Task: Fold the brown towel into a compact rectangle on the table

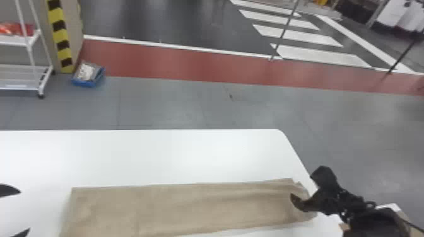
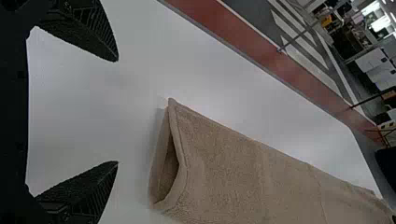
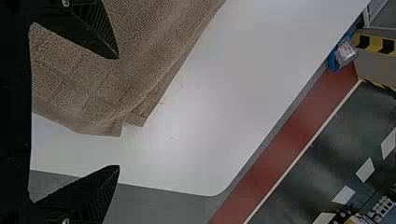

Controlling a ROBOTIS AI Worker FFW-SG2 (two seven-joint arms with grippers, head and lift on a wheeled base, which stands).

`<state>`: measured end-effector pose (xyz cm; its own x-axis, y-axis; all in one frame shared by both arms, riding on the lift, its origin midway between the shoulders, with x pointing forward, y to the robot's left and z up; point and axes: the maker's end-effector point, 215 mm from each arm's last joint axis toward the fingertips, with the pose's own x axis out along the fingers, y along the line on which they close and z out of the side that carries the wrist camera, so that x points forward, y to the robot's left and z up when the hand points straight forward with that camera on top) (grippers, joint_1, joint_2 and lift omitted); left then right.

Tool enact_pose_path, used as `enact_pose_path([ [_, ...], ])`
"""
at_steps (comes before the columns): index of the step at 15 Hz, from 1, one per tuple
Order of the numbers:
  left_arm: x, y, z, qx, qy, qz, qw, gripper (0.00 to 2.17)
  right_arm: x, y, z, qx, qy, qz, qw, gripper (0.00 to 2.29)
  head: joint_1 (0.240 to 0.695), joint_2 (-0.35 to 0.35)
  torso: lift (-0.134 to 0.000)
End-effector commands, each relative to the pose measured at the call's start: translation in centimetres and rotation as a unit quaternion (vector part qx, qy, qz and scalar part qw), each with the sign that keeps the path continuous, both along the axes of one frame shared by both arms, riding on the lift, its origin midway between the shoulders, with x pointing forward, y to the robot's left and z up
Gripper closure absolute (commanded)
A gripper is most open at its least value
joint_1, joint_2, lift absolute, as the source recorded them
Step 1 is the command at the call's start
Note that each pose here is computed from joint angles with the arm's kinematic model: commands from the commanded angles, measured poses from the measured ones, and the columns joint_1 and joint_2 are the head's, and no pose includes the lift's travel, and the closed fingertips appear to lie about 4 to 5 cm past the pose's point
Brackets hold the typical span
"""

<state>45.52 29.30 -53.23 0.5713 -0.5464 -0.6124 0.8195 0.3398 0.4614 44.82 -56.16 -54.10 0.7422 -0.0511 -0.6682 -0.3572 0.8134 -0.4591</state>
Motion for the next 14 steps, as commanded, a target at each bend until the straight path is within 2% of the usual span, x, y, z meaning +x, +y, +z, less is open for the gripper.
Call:
enact_pose_path([
  [1,0.1,-0.1,0.1,-0.004,-0.001,0.002,1.0000,0.10,0.0,0.0,0.0,0.000,0.000,-0.001,1.0000,0.04,0.695,-0.322,0.000],
  [2,0.3,0.0,0.6,-0.018,-0.004,0.010,0.9998,0.10,-0.1,0.0,-0.1,0.000,0.002,0.000,1.0000,0.04,0.695,-0.322,0.000],
  [3,0.6,0.3,1.9,-0.049,-0.011,0.022,0.9985,0.14,0.0,0.0,0.0,0.000,0.000,-0.001,1.0000,0.04,0.695,-0.323,0.000],
  [4,0.6,1.0,3.1,-0.104,0.005,0.045,0.9935,0.15,0.0,0.0,0.0,0.000,0.001,0.000,1.0000,0.04,0.695,-0.322,0.000],
  [5,0.8,2.1,3.5,-0.148,0.035,0.080,0.9852,0.15,0.0,-0.2,0.0,-0.001,0.000,-0.001,1.0000,0.04,0.695,-0.321,0.000],
  [7,1.0,2.7,3.6,-0.181,0.057,0.117,0.9748,0.19,0.0,-0.2,0.0,-0.001,0.000,-0.001,1.0000,0.04,0.695,-0.306,0.000],
  [9,0.4,2.2,2.8,-0.233,0.099,0.157,0.9546,0.19,-0.1,-0.1,-0.2,0.000,0.002,-0.001,1.0000,0.04,0.695,-0.294,0.000],
  [11,-0.7,0.3,1.6,-0.264,0.143,0.187,0.9353,0.19,-0.1,0.0,-0.2,0.001,0.002,-0.001,1.0000,0.04,0.695,-0.293,0.000],
  [12,-1.3,-0.6,0.9,-0.265,0.156,0.198,0.9310,0.19,-0.3,-0.1,-0.3,0.001,0.003,-0.003,1.0000,0.04,0.695,-0.296,0.000],
  [13,-2.1,-1.8,-0.2,-0.266,0.183,0.213,0.9221,0.19,-0.2,-0.1,-0.3,0.001,0.002,-0.003,1.0000,0.04,0.695,-0.310,0.000],
  [14,-2.7,-2.4,-1.5,-0.262,0.217,0.238,0.9100,0.19,-0.3,-0.1,-0.4,0.001,0.003,-0.004,1.0000,0.04,0.695,-0.320,0.000],
])
